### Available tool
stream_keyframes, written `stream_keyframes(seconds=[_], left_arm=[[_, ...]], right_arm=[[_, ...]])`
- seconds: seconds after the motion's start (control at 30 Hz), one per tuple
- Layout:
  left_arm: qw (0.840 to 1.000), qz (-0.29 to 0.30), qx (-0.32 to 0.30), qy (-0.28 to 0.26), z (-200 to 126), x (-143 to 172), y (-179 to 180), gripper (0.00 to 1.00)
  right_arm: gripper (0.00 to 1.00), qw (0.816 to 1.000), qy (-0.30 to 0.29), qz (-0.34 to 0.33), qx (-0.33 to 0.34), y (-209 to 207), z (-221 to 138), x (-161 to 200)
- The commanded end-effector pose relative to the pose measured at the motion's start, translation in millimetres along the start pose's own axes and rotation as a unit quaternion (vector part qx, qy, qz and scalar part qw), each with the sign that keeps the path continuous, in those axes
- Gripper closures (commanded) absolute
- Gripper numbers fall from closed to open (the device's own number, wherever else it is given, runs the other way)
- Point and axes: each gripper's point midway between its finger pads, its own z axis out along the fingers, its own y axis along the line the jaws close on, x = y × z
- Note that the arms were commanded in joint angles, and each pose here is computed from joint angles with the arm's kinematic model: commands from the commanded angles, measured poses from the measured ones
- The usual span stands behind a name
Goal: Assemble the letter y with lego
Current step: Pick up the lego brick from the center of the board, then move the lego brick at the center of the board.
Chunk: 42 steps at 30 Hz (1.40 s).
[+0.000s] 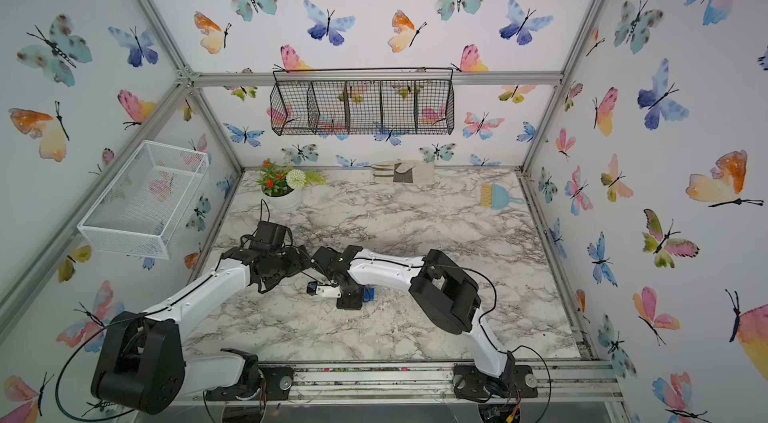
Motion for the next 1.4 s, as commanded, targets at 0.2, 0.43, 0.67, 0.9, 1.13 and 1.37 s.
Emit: stream_keyframes(seconds=[0.2,0.43,0.67,0.9,1.13,1.37], left_arm=[[1.0,0.0,0.001,0.0,-1,0,1,0.02],[0.999,0.042,0.025,0.01,13,6,-26,0.02],[0.994,0.102,0.008,0.047,48,26,-72,0.02],[0.993,0.095,-0.002,0.068,62,32,-85,0.27],[0.991,0.107,-0.015,0.085,73,44,-87,0.62],[0.986,0.129,-0.022,0.102,81,59,-92,0.7]], right_arm=[[0.71,1.0,0.015,0.008,0.002,-1,-3,1],[0.71,0.986,-0.017,0.15,0.077,-76,-47,38],[0.7,0.964,-0.031,0.229,0.129,-115,-78,79],[0.69,0.962,-0.045,0.235,0.129,-114,-85,78],[0.69,0.96,-0.043,0.239,0.136,-117,-86,79],[0.69,0.958,-0.042,0.244,0.142,-120,-86,80]])
